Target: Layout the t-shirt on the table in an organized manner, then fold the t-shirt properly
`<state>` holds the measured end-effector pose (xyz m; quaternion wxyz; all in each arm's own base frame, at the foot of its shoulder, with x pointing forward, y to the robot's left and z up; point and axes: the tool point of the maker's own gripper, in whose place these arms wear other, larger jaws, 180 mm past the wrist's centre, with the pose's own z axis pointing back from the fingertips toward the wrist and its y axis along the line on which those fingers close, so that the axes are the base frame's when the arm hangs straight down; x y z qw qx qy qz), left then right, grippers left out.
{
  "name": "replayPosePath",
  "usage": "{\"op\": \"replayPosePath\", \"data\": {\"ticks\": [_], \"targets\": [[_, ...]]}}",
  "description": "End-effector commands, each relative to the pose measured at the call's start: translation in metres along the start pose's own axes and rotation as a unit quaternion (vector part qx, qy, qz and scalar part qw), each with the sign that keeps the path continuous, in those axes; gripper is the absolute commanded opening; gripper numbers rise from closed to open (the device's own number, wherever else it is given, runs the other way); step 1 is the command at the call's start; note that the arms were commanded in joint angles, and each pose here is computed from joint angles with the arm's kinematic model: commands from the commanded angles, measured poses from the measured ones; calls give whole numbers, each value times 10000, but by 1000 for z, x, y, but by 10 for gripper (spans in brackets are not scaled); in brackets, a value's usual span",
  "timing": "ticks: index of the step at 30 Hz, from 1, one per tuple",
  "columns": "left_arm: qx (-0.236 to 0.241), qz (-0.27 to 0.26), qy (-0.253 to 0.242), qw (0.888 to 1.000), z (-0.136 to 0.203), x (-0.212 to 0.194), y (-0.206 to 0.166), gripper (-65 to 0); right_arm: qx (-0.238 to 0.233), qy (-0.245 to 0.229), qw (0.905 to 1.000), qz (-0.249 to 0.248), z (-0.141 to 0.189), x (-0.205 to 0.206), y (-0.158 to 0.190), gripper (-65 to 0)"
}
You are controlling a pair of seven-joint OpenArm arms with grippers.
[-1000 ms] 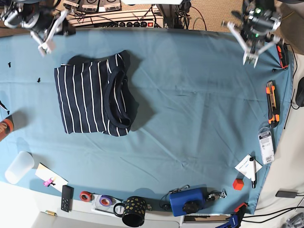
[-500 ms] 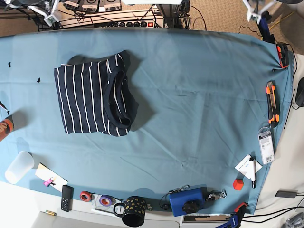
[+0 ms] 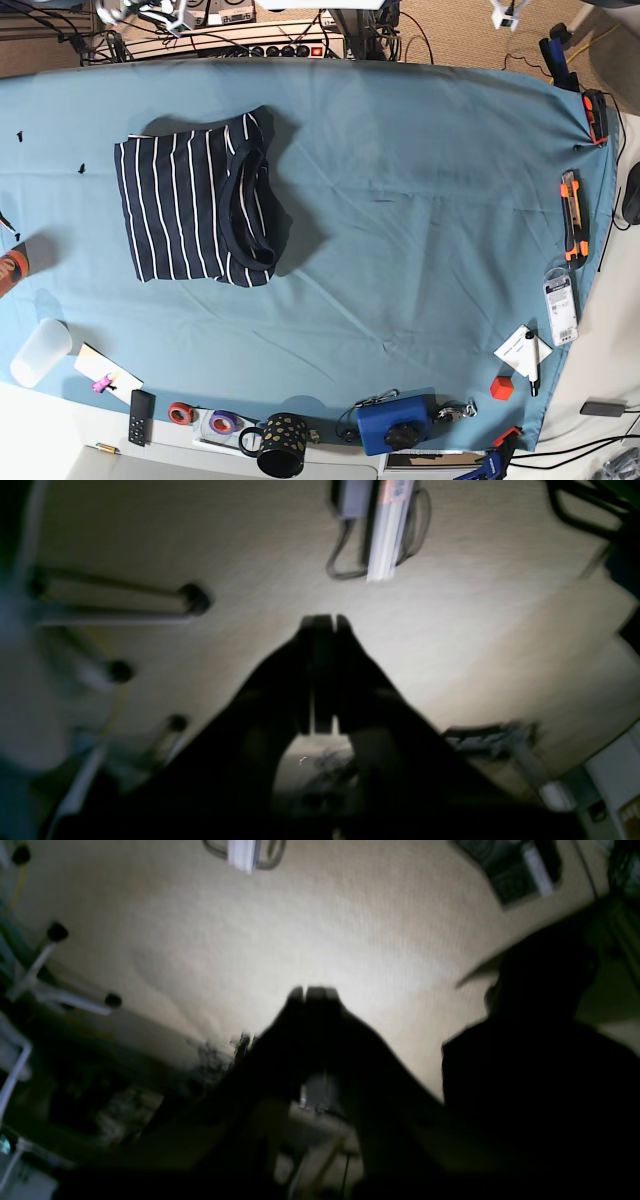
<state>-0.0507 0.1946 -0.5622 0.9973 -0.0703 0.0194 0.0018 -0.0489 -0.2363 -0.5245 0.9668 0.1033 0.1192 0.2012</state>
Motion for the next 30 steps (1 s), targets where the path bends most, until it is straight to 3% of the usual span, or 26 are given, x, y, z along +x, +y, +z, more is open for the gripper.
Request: {"op": "replayPosePath", "data": {"ticks": [1, 7, 12, 18, 21, 30], "targets": [[-65, 14, -30, 10000, -7, -3, 1, -650, -36, 70, 10000, 47, -4, -2, -7, -650], [-165, 630, -287, 9975, -51, -7, 3, -650, 35, 87, 9997, 229, -43, 14, -23, -650], [-257, 1018, -351, 9939, -72, -9, -4, -650, 67, -651, 9974, 301, -59, 50, -30, -650], [-116, 742, -220, 9969, -84, 2, -11, -650, -1001, -1389, 9849, 263, -60, 85, -72, -650], [-191, 729, -329, 9966, -85, 12, -19, -650, -1445, -1415, 9789, 303, -58, 90, -88, -650], [-355, 705, -580, 9952, -86, 32, -41, -650, -1519, -1432, 9773, 355, -58, 99, -89, -650]]}}
